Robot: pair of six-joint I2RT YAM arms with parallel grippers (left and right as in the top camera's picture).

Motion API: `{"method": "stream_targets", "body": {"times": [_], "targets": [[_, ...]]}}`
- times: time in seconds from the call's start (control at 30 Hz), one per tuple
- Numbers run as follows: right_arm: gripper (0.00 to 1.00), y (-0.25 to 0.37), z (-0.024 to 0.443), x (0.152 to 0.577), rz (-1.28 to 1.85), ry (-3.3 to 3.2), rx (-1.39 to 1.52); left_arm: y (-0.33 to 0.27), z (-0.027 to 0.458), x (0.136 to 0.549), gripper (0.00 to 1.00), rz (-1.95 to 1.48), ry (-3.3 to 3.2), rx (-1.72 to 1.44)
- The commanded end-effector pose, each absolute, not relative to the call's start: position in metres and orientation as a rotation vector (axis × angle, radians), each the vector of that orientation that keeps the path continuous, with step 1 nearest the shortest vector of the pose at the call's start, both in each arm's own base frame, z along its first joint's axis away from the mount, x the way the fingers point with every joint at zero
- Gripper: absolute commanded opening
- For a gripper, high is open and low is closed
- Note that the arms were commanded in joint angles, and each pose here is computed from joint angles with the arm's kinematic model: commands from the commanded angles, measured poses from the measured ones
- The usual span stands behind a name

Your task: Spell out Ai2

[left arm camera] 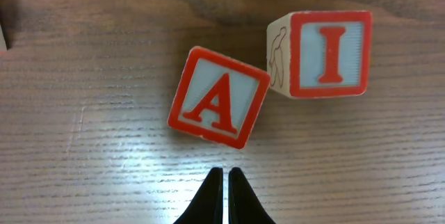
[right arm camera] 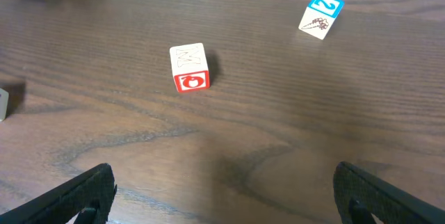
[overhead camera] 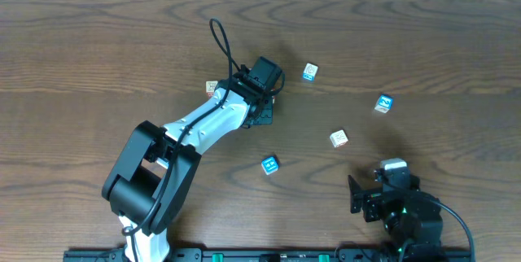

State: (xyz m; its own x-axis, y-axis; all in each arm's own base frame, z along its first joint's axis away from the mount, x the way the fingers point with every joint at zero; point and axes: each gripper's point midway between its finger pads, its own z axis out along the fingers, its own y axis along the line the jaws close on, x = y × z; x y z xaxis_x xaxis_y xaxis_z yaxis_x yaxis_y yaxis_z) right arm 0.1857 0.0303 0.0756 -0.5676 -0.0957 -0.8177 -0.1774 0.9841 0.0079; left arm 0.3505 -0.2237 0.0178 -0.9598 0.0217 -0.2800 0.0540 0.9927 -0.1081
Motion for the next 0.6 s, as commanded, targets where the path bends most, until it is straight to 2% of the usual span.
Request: {"method": "stream_targets", "body": {"times": [0.0,0.57], "targets": [[0.99,0.03,0.073,0.186,0.111,2.18,-0.187,-0.223,0.02,0.355,0.06,-0.164,2.833,0.055],[0.99,0.03,0.073,0.186,0.111,2.18,-0.187,-0.213,0.017,0.378,0.06,-0.15,2.777,0.053]]}}
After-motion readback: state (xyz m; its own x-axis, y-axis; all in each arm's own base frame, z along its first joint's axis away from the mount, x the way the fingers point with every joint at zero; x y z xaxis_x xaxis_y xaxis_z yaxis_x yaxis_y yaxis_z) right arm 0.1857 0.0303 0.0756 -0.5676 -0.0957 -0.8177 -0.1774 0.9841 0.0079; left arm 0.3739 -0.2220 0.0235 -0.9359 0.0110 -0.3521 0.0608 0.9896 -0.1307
